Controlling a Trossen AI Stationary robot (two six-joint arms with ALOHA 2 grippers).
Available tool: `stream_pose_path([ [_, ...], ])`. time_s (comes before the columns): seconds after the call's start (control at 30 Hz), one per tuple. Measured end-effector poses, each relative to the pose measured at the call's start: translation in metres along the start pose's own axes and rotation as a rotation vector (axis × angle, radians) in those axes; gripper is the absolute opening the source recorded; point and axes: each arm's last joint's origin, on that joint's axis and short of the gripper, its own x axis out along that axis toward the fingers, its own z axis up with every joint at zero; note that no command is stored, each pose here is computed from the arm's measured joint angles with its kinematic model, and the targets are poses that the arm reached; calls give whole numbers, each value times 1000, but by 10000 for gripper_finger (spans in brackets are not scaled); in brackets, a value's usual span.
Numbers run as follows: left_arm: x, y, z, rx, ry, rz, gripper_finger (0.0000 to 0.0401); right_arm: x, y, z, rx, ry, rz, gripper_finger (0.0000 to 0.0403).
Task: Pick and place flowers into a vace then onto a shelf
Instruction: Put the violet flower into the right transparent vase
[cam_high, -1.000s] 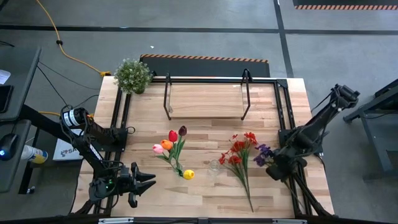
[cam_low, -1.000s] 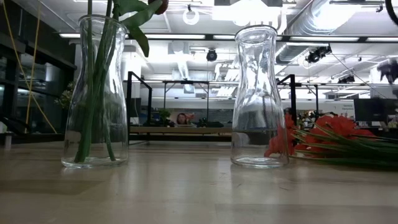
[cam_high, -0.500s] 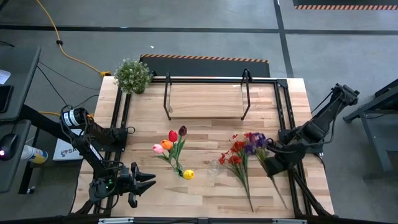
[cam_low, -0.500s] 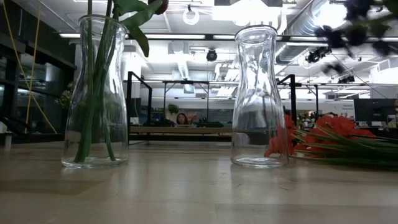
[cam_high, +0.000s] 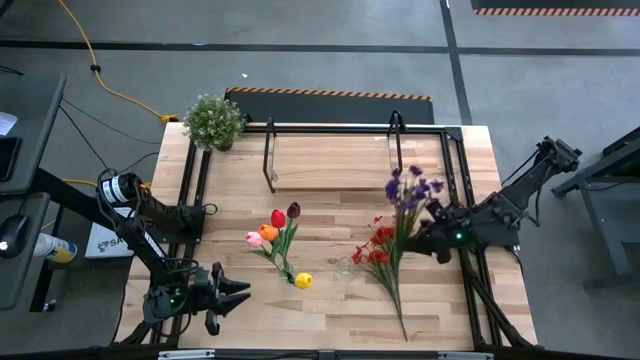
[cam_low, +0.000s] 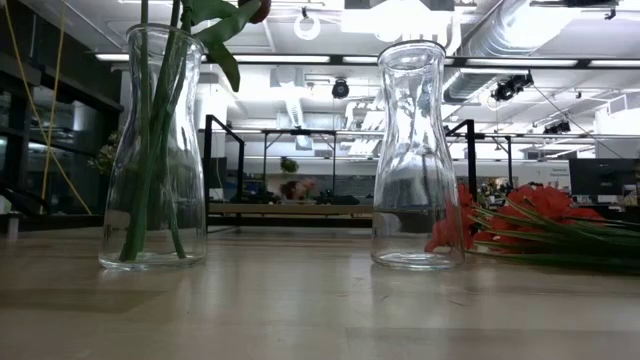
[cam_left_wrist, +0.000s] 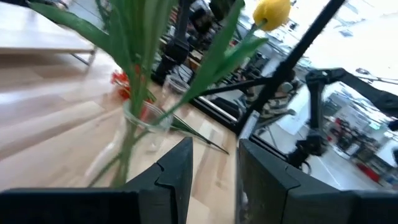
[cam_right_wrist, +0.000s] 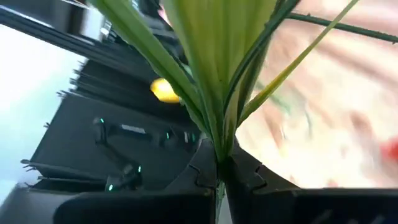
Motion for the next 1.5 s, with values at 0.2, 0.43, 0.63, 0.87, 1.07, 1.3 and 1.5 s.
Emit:
stream_pose_path([
  [0.2,0,-1,-1,-65,29,-36,163,0,12,10,-221,-171,63,2],
  [0.43,0,-3,-2,-147,78,-90,163,5,15,19,-418,-295,32,2],
  [0.63,-1,-4,-3,-229,129,-137,163,30,9,16,-543,-311,-29,2],
  [0.87,-1,-5,-4,-278,144,-144,163,53,-2,4,-629,-238,-82,1],
  [1.07,-1,-4,-4,-271,143,-141,163,66,-6,-3,-647,-215,-84,1],
  [1.3,-1,-3,-5,-252,145,-136,163,77,-4,-8,-720,-234,-41,1],
  [1.5,-1,-3,-5,-251,145,-134,163,82,-9,-10,-773,-228,-93,1],
])
